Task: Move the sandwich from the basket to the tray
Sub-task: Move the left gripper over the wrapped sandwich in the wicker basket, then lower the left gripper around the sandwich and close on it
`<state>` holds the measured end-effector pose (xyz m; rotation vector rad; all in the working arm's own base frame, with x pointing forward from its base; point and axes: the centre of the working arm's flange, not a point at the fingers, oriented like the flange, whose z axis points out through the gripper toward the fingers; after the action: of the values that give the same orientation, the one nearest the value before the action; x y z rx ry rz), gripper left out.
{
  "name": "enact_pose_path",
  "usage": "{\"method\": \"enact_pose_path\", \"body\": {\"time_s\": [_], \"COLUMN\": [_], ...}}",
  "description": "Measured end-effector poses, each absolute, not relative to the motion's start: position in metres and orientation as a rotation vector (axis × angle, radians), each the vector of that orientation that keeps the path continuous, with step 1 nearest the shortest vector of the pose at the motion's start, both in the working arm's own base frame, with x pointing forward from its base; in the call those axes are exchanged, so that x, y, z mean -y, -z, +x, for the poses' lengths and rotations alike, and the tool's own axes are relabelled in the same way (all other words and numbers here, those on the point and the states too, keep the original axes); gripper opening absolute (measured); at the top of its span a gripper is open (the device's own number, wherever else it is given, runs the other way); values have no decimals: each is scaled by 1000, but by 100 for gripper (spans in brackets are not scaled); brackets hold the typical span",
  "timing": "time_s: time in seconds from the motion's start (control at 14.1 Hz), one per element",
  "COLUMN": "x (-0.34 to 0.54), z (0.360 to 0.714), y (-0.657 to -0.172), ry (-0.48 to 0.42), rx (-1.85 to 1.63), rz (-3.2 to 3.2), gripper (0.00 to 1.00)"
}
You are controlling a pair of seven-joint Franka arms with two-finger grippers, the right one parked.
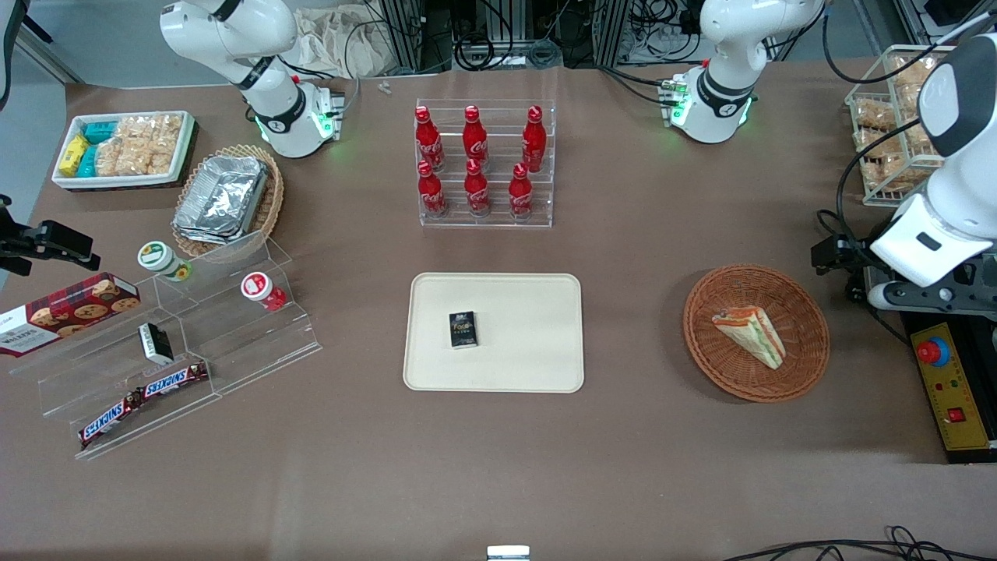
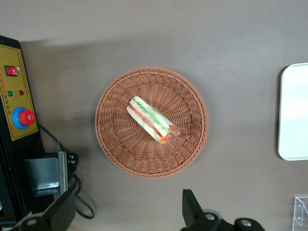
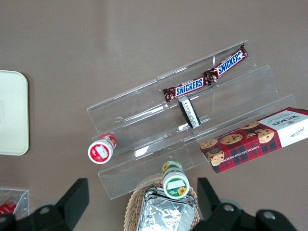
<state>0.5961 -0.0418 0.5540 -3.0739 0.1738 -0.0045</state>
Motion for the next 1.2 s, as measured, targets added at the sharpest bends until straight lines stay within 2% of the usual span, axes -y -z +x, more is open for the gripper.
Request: {"method": "enact_pose_path", "body": {"time_s": [0.35,0.49,0.71,0.85,0.99,1.2], "x": [42,46,57,63,63,54], "z": [602,609,609,597,586,587], "y": [-542,-525,-462,-409,-375,-354], "ry": [-18,4,94,137,111,97], "rx": [-41,100,530,802,953,1065], "rz": [-3085,-3106,-3095,-3059,-3019,-2982], "gripper": [100,100,100,100,100,100]}}
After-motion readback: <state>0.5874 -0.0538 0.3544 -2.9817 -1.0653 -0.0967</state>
